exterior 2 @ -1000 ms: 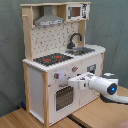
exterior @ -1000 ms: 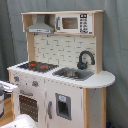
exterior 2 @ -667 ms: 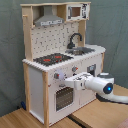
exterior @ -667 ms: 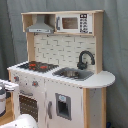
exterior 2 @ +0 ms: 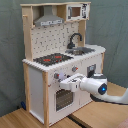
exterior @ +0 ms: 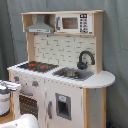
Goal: Play with the kitchen
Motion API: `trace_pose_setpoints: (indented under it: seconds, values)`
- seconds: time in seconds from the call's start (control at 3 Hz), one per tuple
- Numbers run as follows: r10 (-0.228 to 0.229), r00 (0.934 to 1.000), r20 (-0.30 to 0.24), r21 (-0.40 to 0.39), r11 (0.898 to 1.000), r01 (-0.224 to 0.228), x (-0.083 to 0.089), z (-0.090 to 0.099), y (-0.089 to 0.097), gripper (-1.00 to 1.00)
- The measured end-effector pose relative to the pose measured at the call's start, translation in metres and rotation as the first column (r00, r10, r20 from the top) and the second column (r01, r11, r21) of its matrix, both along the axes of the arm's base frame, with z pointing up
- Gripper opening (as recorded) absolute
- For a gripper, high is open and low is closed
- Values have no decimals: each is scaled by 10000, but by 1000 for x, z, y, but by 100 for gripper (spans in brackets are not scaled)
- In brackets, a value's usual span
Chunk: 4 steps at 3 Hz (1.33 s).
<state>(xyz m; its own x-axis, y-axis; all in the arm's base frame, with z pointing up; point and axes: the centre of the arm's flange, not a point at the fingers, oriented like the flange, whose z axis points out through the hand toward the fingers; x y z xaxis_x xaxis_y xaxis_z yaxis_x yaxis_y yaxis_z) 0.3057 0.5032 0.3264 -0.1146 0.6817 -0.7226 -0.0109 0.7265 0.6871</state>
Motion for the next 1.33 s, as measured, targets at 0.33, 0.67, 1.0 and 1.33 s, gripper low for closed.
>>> trace_pose_setpoints:
  seconds: [0.33, 0.67, 1.0, 1.33]
  values:
    - [217, 9998, 34, 70, 9997, -217, 18, 3, 16, 100]
    - [329, 9994, 80, 136, 9994, -330, 35, 6, 30, 100]
    - [-408, 9991, 66, 93, 9991, 407, 43, 9, 32, 100]
    - [-424, 9991, 65, 92, 9991, 423, 43, 9, 32, -100]
